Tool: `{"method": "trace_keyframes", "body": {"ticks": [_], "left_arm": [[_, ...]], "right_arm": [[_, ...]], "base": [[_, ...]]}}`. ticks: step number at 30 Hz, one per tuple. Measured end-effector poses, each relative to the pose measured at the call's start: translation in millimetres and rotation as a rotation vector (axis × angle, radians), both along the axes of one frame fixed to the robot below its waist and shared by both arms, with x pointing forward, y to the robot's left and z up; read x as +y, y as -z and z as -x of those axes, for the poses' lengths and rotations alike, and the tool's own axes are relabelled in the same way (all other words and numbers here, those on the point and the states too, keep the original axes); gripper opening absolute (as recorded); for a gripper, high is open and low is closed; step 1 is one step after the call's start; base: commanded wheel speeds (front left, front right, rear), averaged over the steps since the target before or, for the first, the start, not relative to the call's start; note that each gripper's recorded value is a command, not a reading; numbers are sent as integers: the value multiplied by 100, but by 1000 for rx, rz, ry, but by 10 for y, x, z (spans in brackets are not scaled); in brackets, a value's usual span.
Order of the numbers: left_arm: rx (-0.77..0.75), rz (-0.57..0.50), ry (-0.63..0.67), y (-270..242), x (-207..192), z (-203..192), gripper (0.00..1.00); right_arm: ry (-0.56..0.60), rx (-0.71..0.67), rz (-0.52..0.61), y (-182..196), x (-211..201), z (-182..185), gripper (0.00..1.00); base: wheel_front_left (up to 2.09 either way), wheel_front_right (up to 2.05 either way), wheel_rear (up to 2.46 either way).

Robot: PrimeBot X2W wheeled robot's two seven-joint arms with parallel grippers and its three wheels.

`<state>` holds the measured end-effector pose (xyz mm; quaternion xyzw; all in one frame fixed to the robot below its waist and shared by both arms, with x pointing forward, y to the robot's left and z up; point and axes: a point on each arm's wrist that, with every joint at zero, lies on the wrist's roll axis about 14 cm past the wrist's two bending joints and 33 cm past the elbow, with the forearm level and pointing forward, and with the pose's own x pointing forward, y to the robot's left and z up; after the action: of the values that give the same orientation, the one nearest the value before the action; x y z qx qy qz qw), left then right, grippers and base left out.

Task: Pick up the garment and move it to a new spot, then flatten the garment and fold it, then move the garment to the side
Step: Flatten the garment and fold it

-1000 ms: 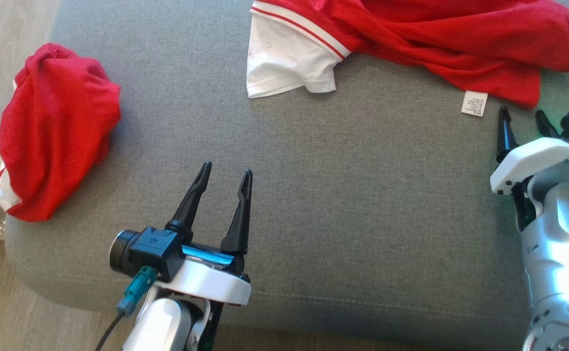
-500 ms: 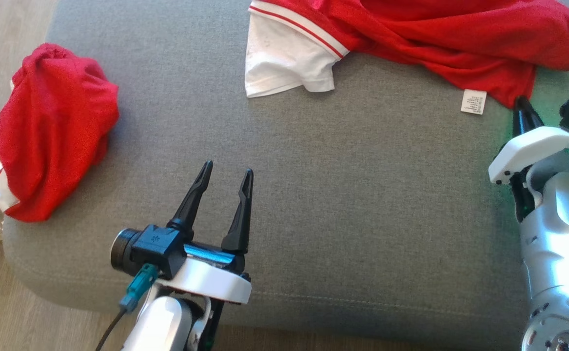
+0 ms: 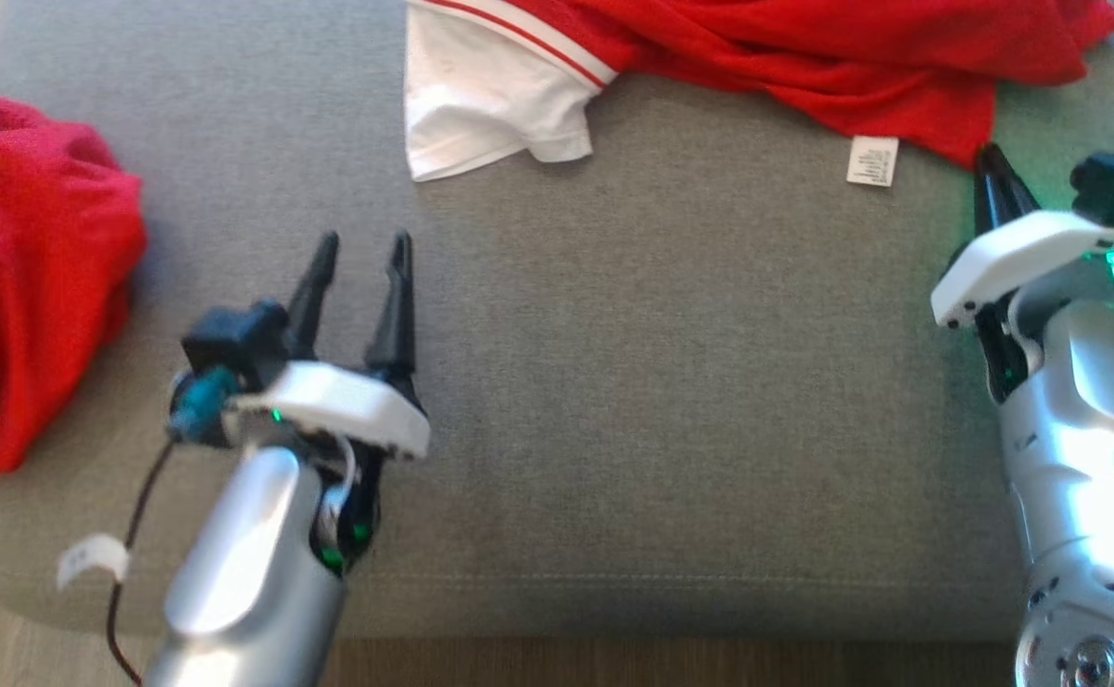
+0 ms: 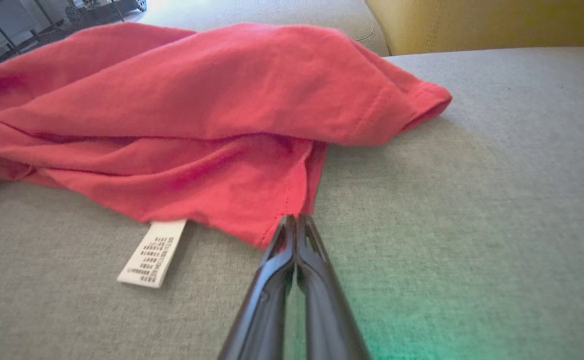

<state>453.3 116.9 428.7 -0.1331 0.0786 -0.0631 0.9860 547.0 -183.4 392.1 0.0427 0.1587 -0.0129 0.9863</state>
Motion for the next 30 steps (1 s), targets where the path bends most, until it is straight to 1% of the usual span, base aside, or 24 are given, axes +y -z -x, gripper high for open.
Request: {"method": "trace_keyframes", "body": {"ticks": [3,5,6,7,8,9,15,21,28,29,30], "left_arm": [[55,-5,9,183,-20,-102,100],[119,25,27,375,-62,-95,100],[119,25,27,375,-62,-95,100],[164,24,34,520,-74,-123,100],[173,25,42,553,-89,-166,100],[173,25,42,553,-89,-166,100],[118,-8,50,423,-118,-588,100],[173,-57,53,616,-118,-604,100],[175,-76,66,609,-151,-733,100],[177,-77,69,617,-157,-736,92],[179,-76,78,621,-172,-736,43]], "right_arm": [[12,-6,-20,0,-31,-26,0],[17,-3,-30,27,-45,-24,0],[17,-3,-30,27,-45,-24,0],[16,0,-36,57,-45,-39,0],[14,-1,-39,63,-42,-55,0],[14,-1,-39,63,-42,-55,0],[19,-13,-53,78,-70,-110,0],[21,-18,-57,92,-94,-116,0],[31,-25,-55,87,-138,-124,0],[41,-26,-67,89,-148,-125,0],[48,-27,-78,90,-155,-124,0]], "base": [[0,0,0],[0,0,0],[0,0,0],[0,0,0],[0,0,0],[0,0,0],[0,0,0],[0,0,0],[0,0,0],[0,0,0],[0,0,0]]}}
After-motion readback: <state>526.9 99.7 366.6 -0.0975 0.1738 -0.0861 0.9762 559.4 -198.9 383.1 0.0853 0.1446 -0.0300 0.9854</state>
